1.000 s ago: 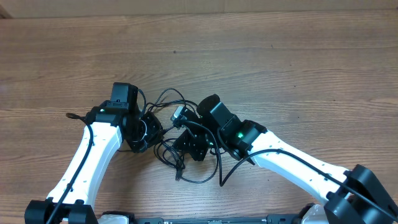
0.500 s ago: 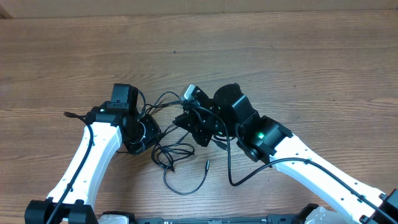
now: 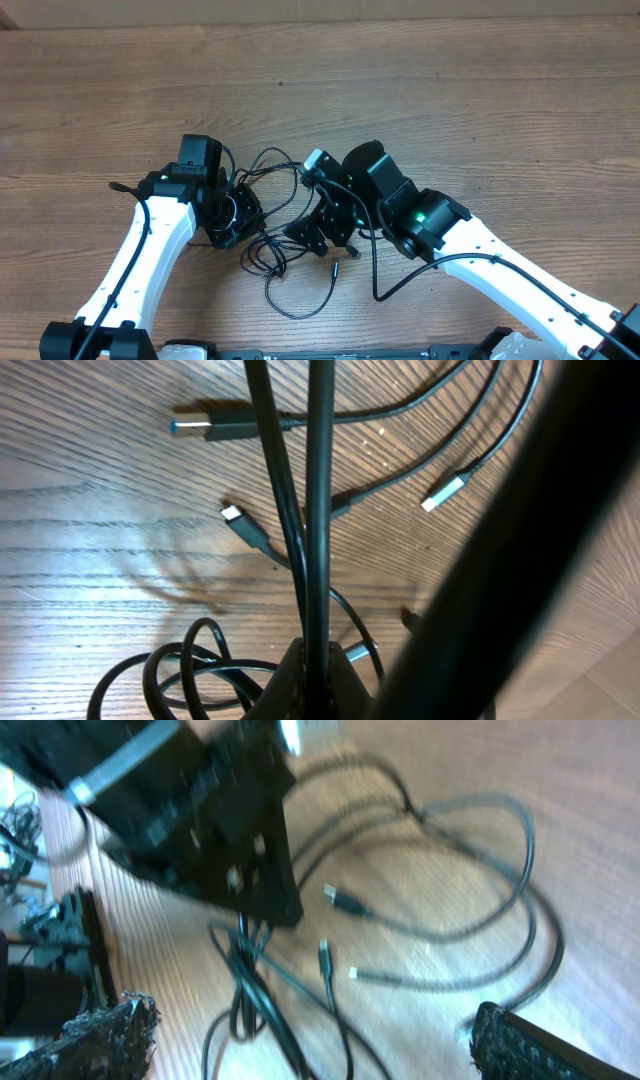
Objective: Untangle cables
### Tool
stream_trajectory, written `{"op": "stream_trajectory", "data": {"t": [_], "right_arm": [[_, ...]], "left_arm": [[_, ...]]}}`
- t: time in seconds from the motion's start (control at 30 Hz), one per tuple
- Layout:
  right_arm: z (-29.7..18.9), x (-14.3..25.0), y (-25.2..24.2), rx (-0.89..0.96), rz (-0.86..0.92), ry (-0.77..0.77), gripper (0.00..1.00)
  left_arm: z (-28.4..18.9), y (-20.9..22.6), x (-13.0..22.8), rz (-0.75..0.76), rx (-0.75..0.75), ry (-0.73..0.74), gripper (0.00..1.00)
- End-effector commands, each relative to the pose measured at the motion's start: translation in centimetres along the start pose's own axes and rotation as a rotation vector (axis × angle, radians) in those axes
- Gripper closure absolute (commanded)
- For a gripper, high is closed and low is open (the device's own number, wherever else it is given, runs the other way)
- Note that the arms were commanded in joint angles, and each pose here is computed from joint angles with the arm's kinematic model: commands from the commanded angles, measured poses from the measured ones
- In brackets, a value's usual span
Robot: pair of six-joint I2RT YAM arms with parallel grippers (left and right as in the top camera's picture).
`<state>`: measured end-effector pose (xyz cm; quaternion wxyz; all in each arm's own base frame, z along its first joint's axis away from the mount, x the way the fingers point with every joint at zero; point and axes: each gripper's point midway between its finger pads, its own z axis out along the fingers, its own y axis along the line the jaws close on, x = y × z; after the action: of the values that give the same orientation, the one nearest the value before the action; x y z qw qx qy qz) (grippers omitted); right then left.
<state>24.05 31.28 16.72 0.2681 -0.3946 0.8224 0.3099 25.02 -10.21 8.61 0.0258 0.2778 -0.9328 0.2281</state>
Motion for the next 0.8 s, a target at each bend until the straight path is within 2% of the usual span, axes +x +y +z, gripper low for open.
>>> {"op": "stream_trajectory", "data": {"t": [0.0, 0.2, 0.5, 0.63, 0.67, 0.73, 0.77], "right_arm": [[-1.0, -0.7, 0.3, 0.005, 0.001, -0.008, 0.00], [-1.0, 1.3, 0.3, 0.004, 0.035, 0.072, 0.00], [-1.0, 1.5, 0.4, 0.001, 0.038, 0.079, 0.00], [-0.9, 1.5, 0.3, 0.001, 0.039, 0.080, 0.00], [-0.9, 1.5, 0.3, 0.000, 0.039, 0.081, 0.04], [-0.9, 1.6, 0.3, 0.000, 0.040, 0.083, 0.38], [-0.9, 1.6, 0.3, 0.000, 0.041, 0.083, 0.49]], "left_arm": [[-0.4, -1.4, 0.5, 0.047, 0.065, 0.020, 0.96], [-1.0, -3.8, 0.6, 0.073, 0.207, 0.060, 0.96], [-2.2, -5.9, 0.7, 0.085, 0.357, 0.104, 0.95], [-2.6, -6.0, 0.4, 0.076, 0.379, 0.102, 0.96], [-2.7, -5.9, 0.2, 0.070, 0.381, 0.099, 0.96], [-3.0, -6.0, 0.0, 0.063, 0.402, 0.102, 0.96], [-3.1, -6.1, 0.0, 0.063, 0.416, 0.105, 0.96]]}}
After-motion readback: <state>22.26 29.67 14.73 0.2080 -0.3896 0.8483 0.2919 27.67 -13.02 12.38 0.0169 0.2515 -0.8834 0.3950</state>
